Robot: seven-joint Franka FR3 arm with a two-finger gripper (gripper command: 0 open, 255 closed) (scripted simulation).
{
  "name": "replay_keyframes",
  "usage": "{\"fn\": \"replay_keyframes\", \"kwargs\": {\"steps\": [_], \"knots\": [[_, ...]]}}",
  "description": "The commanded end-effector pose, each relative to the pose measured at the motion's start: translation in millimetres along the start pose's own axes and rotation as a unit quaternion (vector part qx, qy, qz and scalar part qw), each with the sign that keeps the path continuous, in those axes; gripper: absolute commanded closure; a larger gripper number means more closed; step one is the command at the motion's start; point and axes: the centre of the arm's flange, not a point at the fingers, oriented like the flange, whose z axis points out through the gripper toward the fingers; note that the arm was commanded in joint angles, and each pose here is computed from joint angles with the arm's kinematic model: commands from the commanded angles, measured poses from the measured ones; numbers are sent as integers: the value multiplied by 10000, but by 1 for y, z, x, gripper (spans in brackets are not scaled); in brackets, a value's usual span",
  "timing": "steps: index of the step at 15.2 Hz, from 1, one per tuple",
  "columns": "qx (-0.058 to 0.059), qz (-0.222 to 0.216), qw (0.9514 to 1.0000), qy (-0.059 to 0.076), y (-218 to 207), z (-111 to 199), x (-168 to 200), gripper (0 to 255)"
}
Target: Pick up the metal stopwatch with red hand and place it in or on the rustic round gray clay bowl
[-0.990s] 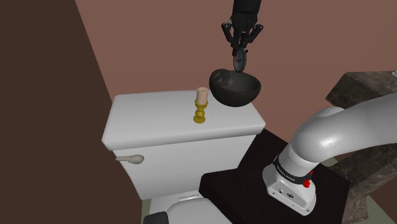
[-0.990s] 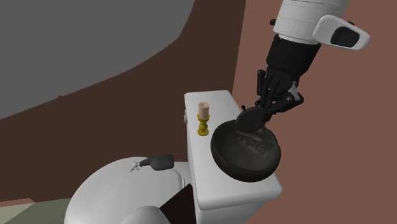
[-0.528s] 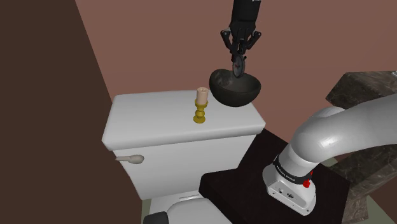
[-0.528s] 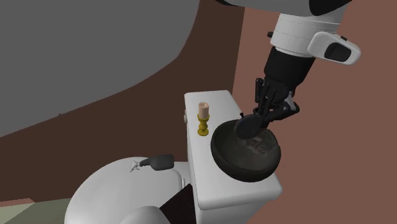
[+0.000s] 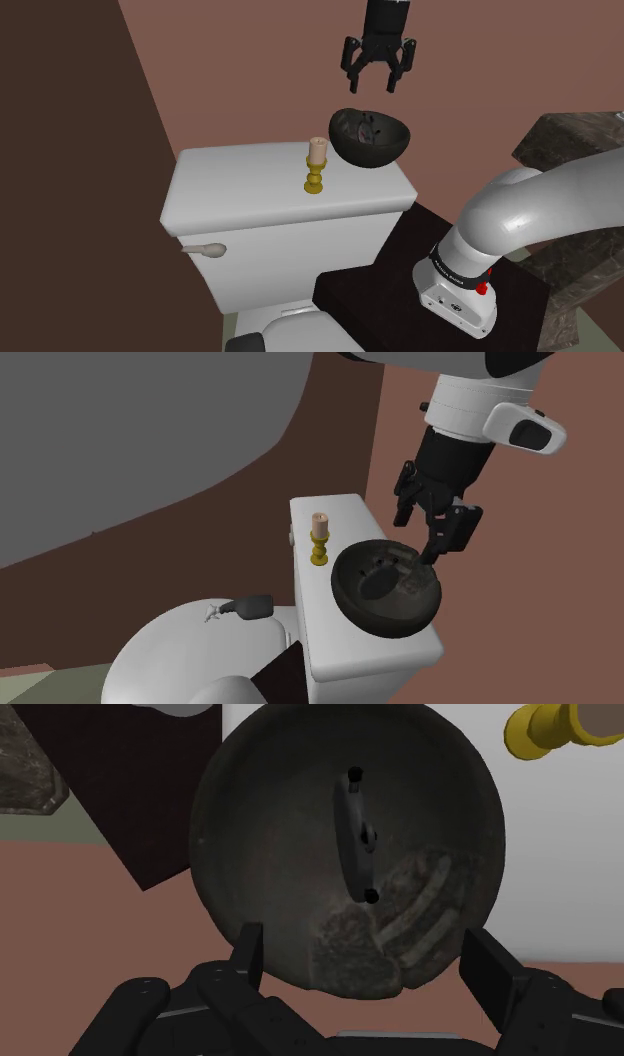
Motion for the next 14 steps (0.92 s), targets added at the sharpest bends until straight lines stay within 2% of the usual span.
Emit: {"fn": "replay_keyframes", "kwargs": {"steps": [1, 2, 6, 14], "knots": [[-19, 22, 10000, -57, 1, 4, 3, 0], [-20, 22, 10000, -58, 1, 5, 5, 0], [-20, 22, 10000, -58, 1, -45, 5, 0], [-20, 22, 10000, -58, 1, -45, 5, 0]]}}
